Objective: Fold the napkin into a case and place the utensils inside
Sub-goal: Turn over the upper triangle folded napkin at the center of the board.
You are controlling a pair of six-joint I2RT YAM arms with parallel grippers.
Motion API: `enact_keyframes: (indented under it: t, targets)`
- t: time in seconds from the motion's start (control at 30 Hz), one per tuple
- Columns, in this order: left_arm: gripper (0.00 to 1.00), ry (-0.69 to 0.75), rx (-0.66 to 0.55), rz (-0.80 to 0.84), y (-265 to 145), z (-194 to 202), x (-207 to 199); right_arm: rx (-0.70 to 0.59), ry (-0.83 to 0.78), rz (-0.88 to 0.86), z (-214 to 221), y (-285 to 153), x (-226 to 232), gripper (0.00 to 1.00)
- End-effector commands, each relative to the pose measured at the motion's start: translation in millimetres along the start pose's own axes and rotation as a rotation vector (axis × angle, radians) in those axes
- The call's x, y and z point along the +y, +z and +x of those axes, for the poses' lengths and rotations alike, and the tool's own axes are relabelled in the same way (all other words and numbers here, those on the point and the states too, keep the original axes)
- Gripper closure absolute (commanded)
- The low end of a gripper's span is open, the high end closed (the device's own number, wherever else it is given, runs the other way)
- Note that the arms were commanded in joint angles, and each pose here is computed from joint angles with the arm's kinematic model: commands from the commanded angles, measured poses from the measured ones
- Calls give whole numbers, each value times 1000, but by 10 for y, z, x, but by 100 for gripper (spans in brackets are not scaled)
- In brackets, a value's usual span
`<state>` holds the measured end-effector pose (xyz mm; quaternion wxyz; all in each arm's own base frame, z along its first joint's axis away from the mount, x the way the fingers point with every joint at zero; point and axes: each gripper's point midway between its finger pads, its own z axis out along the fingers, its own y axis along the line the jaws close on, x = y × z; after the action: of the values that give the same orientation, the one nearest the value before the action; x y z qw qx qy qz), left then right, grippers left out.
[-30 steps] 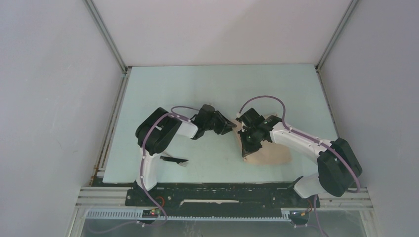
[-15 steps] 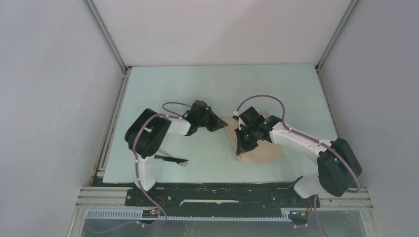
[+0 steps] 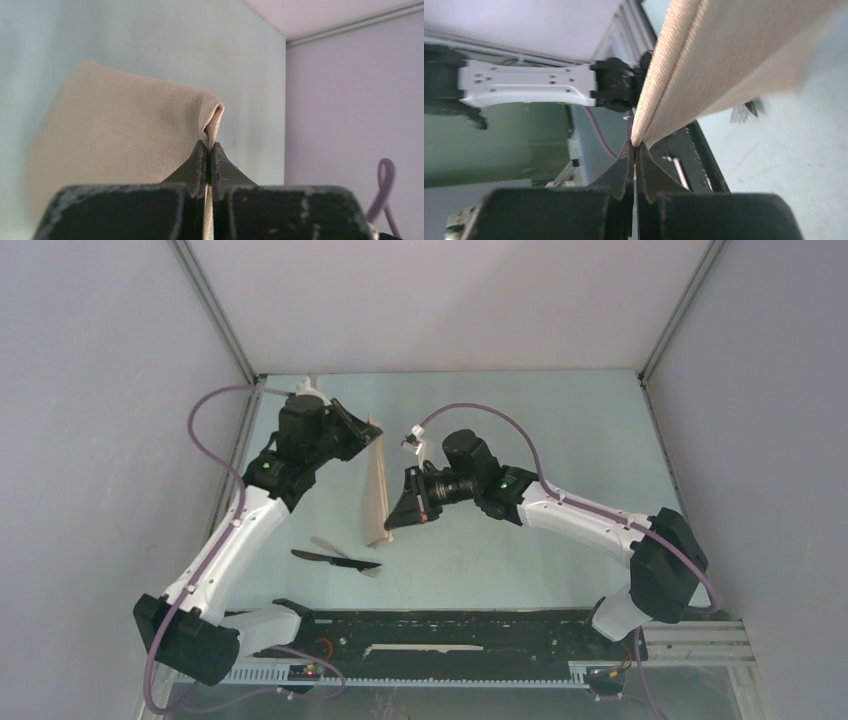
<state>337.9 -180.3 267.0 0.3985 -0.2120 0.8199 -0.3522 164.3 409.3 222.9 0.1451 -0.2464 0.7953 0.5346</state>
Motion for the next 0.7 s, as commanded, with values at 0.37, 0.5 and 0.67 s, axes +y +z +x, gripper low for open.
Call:
enact_keyframes:
  t: [0.37, 0.5, 0.67]
  targets:
    - [100, 312, 140, -193, 1830, 670, -57, -62, 372, -160, 586, -439, -1433, 100]
    - [100, 330, 215, -149, 2250, 1075, -231, -84, 478, -114, 863, -605, -1859, 100]
    - [100, 336, 262, -88, 2485, 1455, -373, -106, 553, -45, 1085, -781, -2145, 100]
